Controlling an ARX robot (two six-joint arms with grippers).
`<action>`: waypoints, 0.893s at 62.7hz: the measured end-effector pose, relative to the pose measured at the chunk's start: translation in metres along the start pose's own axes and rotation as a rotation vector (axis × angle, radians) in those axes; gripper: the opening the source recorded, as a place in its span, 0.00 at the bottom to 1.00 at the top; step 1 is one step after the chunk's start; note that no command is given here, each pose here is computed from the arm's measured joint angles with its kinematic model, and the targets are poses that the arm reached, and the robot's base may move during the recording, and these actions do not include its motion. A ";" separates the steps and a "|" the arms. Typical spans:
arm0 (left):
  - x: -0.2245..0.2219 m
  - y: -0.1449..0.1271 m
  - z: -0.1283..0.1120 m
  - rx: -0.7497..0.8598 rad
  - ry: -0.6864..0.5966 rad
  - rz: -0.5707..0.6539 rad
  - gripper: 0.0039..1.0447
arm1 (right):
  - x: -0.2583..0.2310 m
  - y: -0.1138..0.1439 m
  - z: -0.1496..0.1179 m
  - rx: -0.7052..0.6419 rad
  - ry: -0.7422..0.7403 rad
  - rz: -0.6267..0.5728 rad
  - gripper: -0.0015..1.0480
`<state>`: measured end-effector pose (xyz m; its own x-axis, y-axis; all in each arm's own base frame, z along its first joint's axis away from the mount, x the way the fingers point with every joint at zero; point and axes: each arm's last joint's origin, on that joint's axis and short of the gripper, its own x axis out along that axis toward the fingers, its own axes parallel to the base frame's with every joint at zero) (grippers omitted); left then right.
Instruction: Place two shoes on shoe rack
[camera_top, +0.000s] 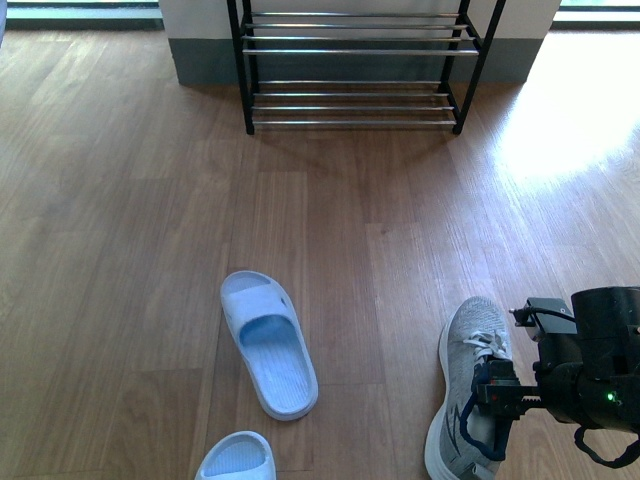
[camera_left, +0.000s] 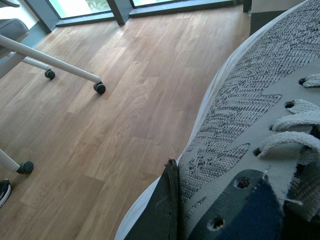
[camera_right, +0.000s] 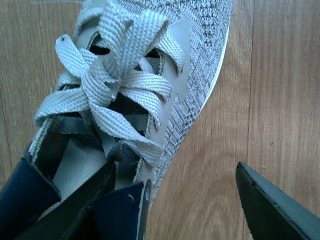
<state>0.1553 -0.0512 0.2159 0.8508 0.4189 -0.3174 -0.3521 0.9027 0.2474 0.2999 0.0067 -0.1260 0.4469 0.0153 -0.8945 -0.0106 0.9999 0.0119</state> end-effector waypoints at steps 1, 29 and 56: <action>0.000 0.000 0.000 0.001 0.000 0.000 0.01 | 0.000 0.000 0.000 0.001 0.000 0.001 0.62; 0.000 0.000 0.000 0.000 0.000 0.000 0.01 | 0.007 0.009 -0.002 0.058 0.019 0.017 0.01; 0.000 0.000 0.000 0.000 0.000 0.000 0.01 | -0.088 -0.001 0.047 -0.369 -0.176 -0.049 0.01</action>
<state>0.1553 -0.0512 0.2159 0.8508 0.4189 -0.3174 -0.3521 0.9027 0.2474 0.3029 0.0042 -0.0260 0.6007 -0.0001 -0.7994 -0.2914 0.9312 -0.2191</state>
